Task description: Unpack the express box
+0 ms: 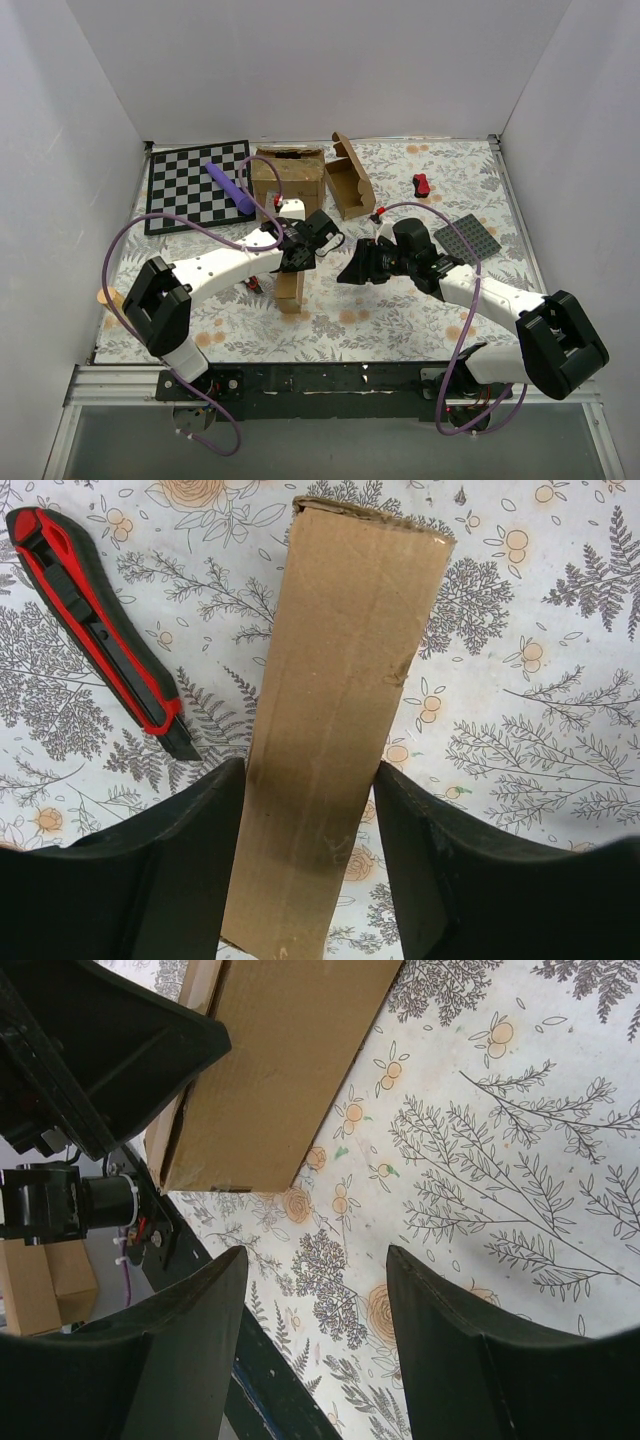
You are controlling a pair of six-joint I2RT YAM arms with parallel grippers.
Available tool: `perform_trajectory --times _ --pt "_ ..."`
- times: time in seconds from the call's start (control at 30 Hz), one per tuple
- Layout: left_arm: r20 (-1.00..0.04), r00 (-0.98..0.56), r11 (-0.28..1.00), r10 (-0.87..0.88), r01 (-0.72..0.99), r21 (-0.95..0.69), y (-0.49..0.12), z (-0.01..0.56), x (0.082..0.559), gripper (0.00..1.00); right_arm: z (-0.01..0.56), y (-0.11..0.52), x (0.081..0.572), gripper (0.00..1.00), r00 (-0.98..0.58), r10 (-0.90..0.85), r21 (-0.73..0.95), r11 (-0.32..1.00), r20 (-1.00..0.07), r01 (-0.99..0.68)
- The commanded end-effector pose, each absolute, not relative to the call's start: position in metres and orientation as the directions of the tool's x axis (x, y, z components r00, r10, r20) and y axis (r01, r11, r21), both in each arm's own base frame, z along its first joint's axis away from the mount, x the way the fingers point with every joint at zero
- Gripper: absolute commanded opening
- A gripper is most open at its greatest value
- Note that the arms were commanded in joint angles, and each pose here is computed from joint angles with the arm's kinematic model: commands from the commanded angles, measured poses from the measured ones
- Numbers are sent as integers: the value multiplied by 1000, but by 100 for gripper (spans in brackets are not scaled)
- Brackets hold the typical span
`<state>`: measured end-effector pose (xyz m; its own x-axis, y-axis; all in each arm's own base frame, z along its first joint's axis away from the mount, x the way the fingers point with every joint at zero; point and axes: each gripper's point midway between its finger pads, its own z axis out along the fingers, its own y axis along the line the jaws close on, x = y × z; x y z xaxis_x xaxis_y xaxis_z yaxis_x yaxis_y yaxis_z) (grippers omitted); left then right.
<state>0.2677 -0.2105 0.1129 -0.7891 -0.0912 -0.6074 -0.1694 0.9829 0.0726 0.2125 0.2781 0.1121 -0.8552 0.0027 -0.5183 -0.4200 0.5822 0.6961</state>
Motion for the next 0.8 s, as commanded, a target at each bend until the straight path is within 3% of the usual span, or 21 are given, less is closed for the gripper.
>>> perform_trajectory --times 0.0,0.1,0.27,0.57,0.77 --pt "-662 -739 980 -124 -194 34 -205 137 272 50 118 284 214 65 -840 10 705 548 -543 -450" --pt "-662 -736 983 -144 -185 -8 -210 139 271 46 122 287 213 65 -839 20 718 528 -544 -452" --pt "-664 -735 986 -137 -169 -17 -213 148 272 54 123 291 215 65 -844 29 732 514 -535 -447" --pt "-663 -743 988 -94 -150 28 -209 148 272 54 121 292 215 65 -851 35 742 509 -525 -437" --pt "-668 -741 990 -76 -137 39 -210 148 273 38 127 297 216 65 -854 55 761 485 -517 -430"
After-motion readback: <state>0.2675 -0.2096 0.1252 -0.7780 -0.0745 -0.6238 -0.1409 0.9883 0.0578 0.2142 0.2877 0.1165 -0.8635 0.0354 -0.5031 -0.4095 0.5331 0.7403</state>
